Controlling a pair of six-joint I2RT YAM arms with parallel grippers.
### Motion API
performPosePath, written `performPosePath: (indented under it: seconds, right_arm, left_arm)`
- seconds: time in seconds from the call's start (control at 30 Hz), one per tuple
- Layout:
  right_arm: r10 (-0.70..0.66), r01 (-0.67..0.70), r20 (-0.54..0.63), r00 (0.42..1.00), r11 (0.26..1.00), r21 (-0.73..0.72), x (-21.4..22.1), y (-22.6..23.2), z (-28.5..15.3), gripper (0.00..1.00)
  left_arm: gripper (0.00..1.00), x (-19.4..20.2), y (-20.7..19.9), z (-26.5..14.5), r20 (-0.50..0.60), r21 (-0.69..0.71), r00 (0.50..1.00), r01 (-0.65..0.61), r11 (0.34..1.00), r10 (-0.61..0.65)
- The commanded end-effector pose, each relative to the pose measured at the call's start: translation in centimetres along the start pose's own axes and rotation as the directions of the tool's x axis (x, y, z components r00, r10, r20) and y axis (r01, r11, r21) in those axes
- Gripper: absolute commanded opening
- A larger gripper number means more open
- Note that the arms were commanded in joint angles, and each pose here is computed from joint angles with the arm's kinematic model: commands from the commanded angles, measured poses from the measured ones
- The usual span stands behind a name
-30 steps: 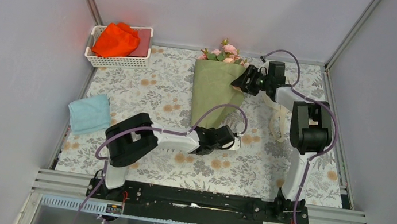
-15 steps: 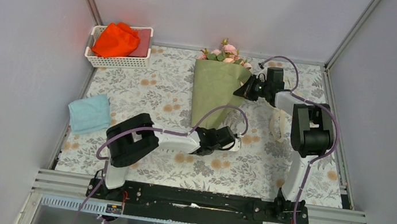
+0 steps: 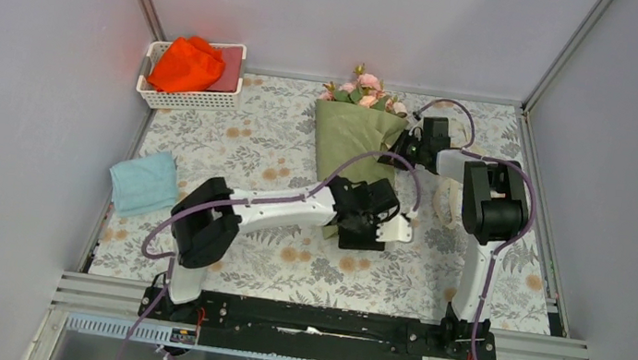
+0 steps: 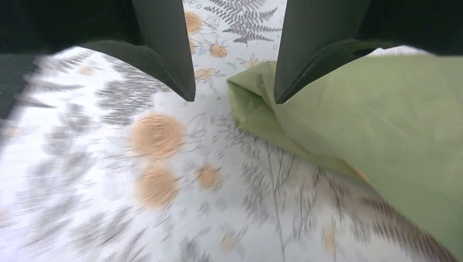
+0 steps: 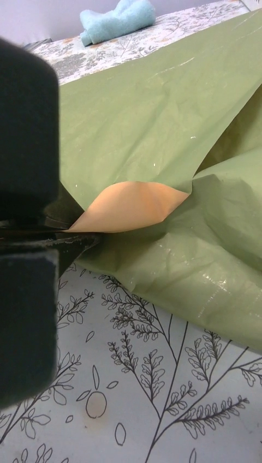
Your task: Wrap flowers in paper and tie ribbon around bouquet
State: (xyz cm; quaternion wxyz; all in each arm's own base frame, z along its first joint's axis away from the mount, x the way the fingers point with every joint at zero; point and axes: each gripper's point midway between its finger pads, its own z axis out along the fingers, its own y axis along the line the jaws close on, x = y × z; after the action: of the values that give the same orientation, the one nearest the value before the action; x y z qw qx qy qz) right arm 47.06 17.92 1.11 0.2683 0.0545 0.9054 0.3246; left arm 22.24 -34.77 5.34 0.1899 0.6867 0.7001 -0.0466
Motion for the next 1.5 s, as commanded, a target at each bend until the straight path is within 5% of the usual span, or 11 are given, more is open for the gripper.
performPosePath:
  seconds: [0.0,0.13,0.27,0.47,0.63,0.8,0.93,1.47]
  right_arm:
    - [-0.049,0.046,0.053,0.997,0.998,0.051,-1.6,-0.7,-0.2,0.0]
    - [-0.057,0.054,0.052,0.997,0.997,0.06,-1.8,-0.8,-0.2,0.0]
    - [-0.052,0.049,0.055,0.997,0.997,0.056,-1.9,-0.7,-0.1,0.0]
    - [-0.057,0.054,0.062,0.996,0.998,0.043,-2.1,-0.3,-0.3,0.0]
    - [-0.08,0.077,0.07,0.994,0.996,0.043,-2.6,0.1,-0.8,0.1]
    - [-0.117,0.111,0.094,0.989,0.991,0.068,-3.9,-0.4,-2.2,0.41]
    - [-0.077,0.076,0.086,0.993,0.997,0.013,-4.7,-1.5,-2.4,0.55]
    - [0.068,-0.04,0.086,0.994,0.956,-0.292,-4.8,0.3,2.1,0.65]
  left_arm:
    - [0.62,-3.5,-1.7,-7.9,0.153,0.301,0.985,0.028,0.953,-0.077]
    - [0.44,-4.5,5.4,-8.6,0.264,0.195,0.932,0.198,0.961,-0.246]
    - [0.34,-2.7,9.2,-3.5,0.199,-0.033,0.94,0.287,0.957,-0.276]
    - [0.58,-2.6,8.5,1.2,0.186,-0.241,0.978,0.135,0.961,-0.091]
    - [0.67,-1.0,5.2,4.3,0.114,-0.255,0.993,0.003,0.967,0.027]
    - [0.67,2.6,2.9,6.7,0.011,-0.191,0.997,-0.07,0.979,0.074]
    - [0.65,4.3,1.8,7.5,-0.031,-0.152,0.997,-0.08,0.985,0.076]
    - [0.54,6.3,-0.4,8.7,-0.063,-0.06,0.991,-0.118,0.991,0.114]
